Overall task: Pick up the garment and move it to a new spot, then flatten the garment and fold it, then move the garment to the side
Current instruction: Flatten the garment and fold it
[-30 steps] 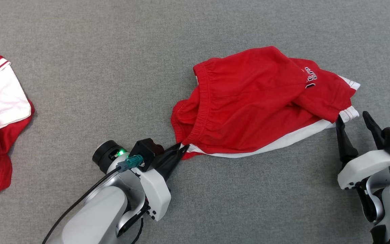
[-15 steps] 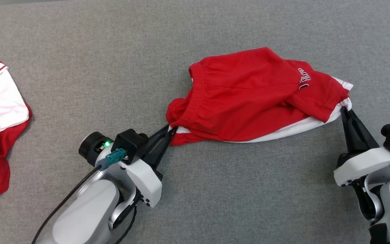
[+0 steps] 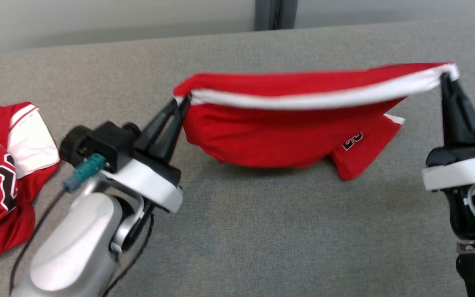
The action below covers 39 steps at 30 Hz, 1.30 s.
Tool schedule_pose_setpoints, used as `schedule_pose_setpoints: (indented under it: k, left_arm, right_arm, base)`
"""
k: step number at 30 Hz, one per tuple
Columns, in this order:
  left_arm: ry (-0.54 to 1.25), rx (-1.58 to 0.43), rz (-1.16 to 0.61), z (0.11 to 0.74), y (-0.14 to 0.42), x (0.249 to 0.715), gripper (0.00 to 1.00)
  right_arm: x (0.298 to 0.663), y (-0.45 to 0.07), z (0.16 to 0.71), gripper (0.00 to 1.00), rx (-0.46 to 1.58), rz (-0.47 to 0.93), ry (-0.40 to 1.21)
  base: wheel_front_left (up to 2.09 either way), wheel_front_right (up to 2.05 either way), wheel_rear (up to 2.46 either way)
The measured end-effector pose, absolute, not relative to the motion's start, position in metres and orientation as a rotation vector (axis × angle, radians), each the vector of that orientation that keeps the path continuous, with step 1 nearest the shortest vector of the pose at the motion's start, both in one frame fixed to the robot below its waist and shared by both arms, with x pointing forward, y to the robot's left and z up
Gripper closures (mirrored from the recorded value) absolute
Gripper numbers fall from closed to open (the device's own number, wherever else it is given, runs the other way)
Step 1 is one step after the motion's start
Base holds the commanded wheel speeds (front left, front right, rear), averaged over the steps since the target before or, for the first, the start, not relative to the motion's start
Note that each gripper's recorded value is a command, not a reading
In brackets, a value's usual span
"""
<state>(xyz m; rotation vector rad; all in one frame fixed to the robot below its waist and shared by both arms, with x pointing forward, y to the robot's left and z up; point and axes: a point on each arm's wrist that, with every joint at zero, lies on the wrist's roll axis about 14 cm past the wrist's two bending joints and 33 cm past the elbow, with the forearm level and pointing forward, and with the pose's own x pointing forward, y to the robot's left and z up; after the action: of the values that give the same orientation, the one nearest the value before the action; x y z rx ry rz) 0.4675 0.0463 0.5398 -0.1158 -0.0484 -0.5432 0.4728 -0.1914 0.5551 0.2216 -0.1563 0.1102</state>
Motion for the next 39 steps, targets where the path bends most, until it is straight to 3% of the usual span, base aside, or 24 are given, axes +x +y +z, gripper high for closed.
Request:
schedule_pose_setpoints:
  k: [10,17,28,39]
  left_arm:
    - [-0.358,-0.055,-0.501,0.670,0.068,0.473,1.00]
    - [-0.516,-0.065,-0.490,0.739,0.076,0.474,1.00]
    - [-0.476,-0.096,-0.526,0.728,0.068,0.510,1.00]
    - [-0.379,-0.127,-0.503,0.689,0.061,0.610,1.00]
  right_arm:
    - [0.471,-0.185,0.675,1.00,0.219,0.172,-0.441]
    - [0.475,-0.180,0.725,1.00,0.193,0.216,-0.510]
    - [0.515,-0.181,0.718,1.00,0.206,0.224,-0.458]
    - [0.613,-0.165,0.696,1.00,0.241,0.253,-0.351]
  base:
    - [0.00,0.00,0.00]
    - [0.00,0.00,0.00]
    - [0.00,0.00,0.00]
    - [0.00,0.00,0.00]
